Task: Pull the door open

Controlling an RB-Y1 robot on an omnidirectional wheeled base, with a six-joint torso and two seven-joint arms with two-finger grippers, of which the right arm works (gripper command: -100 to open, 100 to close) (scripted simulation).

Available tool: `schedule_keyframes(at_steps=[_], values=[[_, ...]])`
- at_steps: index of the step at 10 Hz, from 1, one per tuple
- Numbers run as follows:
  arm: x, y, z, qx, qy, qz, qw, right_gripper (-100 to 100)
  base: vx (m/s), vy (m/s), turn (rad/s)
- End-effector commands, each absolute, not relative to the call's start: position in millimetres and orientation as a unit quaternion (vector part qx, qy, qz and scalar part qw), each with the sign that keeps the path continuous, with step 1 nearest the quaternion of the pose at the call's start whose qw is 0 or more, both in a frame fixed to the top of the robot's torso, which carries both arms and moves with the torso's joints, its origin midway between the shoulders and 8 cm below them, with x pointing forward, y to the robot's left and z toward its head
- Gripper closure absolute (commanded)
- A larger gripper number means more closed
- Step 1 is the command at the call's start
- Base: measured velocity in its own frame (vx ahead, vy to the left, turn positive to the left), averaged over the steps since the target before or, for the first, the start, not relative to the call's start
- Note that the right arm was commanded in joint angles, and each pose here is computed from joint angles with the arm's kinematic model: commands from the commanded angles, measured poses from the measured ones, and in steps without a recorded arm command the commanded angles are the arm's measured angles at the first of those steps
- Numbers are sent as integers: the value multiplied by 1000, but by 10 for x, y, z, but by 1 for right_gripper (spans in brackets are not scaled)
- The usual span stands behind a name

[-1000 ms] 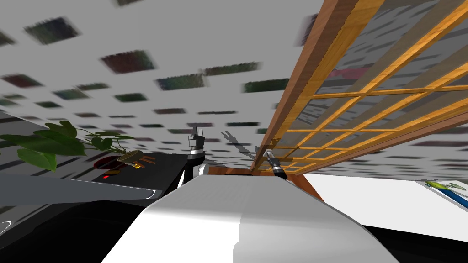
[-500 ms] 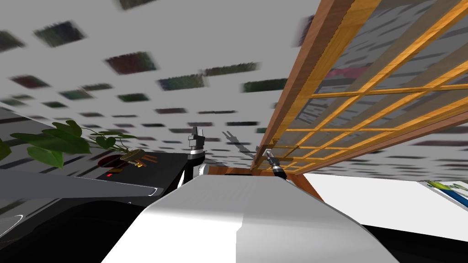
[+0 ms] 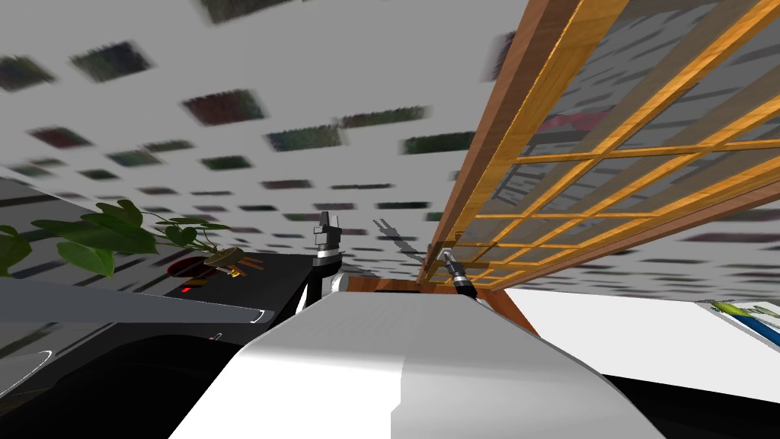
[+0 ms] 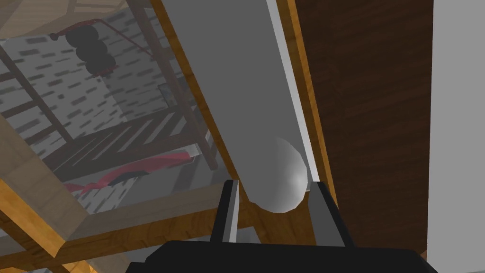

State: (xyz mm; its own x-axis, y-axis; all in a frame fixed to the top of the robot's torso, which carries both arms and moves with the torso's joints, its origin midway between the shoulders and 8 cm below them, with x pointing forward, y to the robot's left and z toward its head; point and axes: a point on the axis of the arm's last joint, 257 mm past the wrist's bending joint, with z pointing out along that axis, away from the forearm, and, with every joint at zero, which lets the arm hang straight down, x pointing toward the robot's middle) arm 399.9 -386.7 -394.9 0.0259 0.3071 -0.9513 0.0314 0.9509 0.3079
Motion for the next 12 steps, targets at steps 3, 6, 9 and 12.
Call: schedule_keyframes(at_steps=[3, 6, 9, 12], values=[[4019, -3793, -3961, 156, 684, 139, 699, 100, -26, -7, 8], [4045, -3767, -3951, 183, 676, 169, 694, 100, -28, -8, 8], [4070, -3742, -3942, 211, 666, 201, 686, 100, -33, -12, 10], [4096, -3714, -3934, 240, 655, 234, 677, 100, -30, -9, 11]])
